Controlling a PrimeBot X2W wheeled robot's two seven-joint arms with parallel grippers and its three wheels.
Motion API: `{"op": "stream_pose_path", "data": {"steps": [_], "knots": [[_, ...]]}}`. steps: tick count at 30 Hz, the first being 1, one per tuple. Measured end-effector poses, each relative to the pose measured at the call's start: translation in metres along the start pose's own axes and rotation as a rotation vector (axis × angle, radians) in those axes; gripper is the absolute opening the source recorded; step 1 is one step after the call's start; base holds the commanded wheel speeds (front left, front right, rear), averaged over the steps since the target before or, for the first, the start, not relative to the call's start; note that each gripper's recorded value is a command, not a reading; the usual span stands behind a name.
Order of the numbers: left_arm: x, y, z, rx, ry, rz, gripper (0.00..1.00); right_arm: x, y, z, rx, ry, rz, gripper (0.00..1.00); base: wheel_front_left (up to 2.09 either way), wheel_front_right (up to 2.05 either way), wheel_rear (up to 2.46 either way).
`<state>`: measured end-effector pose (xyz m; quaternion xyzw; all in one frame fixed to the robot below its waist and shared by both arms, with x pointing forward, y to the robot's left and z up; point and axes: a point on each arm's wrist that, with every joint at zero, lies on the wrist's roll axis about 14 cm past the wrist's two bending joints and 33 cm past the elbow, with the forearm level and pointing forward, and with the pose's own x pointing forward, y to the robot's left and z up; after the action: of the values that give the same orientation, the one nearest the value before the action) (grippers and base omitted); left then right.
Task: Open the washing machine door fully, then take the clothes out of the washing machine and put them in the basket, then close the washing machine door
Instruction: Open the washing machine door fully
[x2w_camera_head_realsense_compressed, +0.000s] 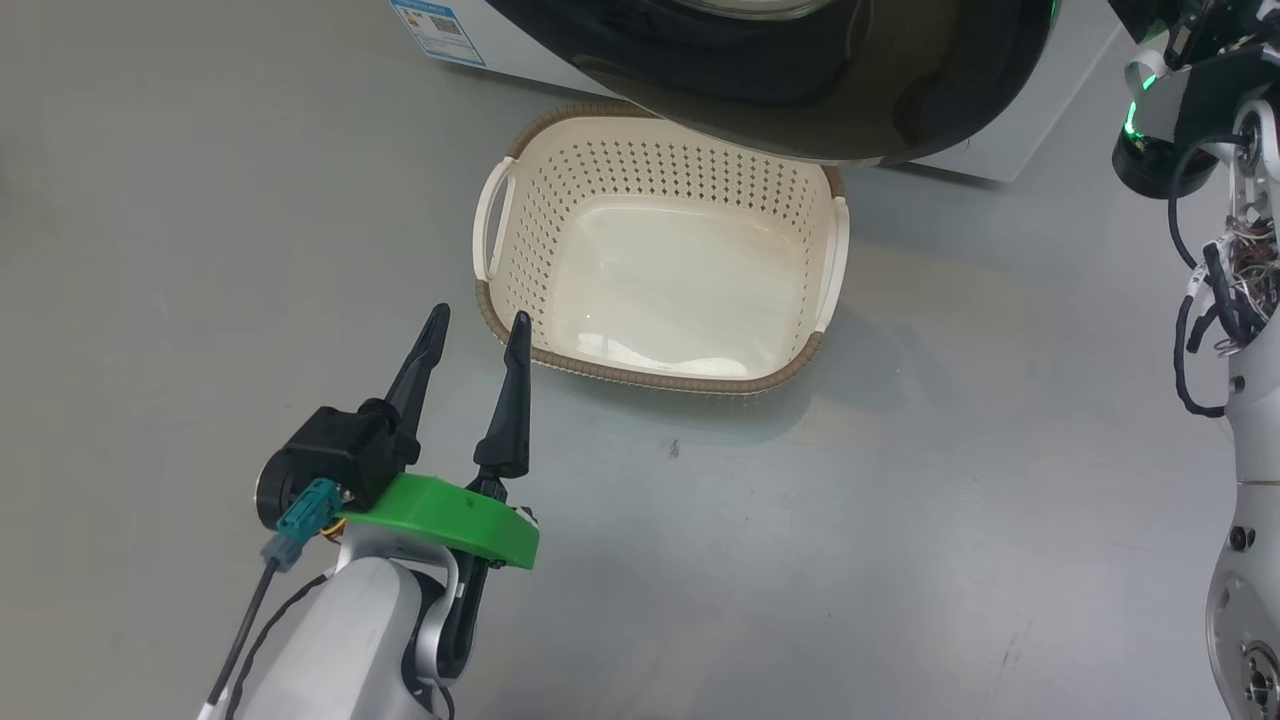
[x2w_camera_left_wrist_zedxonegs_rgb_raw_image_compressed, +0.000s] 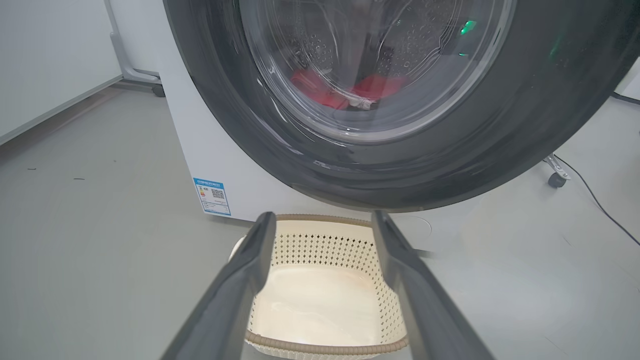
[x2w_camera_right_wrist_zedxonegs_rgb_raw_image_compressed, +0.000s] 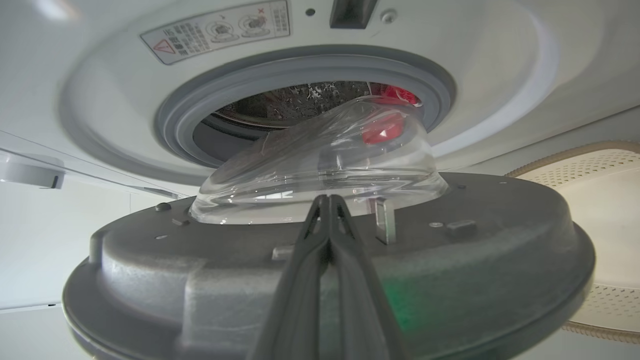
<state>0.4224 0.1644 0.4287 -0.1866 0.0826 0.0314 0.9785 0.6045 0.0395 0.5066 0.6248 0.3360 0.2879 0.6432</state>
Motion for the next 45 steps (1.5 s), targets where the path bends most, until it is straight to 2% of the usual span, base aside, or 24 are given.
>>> {"op": "stream_pose_path", "data": {"steps": [18,45], "knots": [[-0.003,-0.004,0.004,-0.010,-0.008,-0.008,1.00,0.000,-0.004,-0.024,0.087,0.133,-0.010,0.00,0.00,0.00,0.00],[-0.022,-0.010,0.035,-0.004,-0.091,-0.017,1.00,-0.025,-0.010,-0.101,0.219,0.300,-0.055,0.00,0.00,0.00,0.00]]}}
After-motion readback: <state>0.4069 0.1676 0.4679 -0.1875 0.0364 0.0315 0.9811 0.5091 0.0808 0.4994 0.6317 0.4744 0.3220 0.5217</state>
